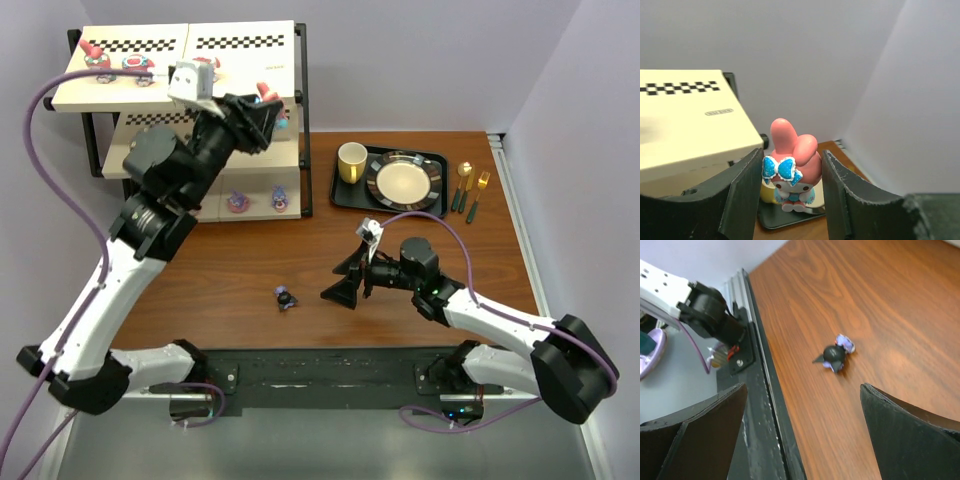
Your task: Place and organize the plastic toys onto the shelf
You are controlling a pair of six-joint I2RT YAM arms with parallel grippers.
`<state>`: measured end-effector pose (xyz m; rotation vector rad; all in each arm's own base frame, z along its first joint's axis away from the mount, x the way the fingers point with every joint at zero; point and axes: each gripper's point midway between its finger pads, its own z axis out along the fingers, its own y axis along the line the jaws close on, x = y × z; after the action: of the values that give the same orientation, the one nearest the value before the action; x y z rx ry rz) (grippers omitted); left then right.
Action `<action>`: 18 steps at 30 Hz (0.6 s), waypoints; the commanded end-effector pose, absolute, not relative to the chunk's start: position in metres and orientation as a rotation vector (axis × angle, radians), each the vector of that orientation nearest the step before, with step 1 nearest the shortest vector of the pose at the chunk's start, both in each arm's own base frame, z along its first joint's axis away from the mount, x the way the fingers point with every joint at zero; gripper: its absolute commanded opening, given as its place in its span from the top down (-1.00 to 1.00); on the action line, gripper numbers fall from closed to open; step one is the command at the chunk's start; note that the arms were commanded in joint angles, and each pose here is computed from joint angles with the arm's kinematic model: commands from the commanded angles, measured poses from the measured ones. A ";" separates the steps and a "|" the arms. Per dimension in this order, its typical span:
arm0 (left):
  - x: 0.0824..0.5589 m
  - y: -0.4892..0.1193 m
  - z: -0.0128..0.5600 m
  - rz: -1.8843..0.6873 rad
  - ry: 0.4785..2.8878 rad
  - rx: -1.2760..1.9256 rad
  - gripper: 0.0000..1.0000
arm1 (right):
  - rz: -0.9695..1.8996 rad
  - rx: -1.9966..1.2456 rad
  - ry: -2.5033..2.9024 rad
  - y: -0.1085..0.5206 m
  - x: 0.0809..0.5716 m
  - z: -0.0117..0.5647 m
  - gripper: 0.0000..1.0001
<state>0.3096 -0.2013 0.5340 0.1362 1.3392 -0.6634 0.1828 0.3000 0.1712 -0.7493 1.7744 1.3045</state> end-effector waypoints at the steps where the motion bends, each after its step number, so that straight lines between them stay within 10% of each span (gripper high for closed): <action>1: 0.341 -0.173 0.561 -0.427 1.297 0.043 1.00 | 1.263 -0.760 1.770 0.298 0.187 0.162 -0.97; 18: 0.433 -0.144 0.561 -0.213 1.261 -0.080 1.00 | 1.336 -0.755 1.810 0.303 0.181 0.137 -0.97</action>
<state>0.4368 -0.1625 0.5095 -0.0226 1.4149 -0.1980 0.1798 0.2992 0.1288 -0.7433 1.8708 1.3112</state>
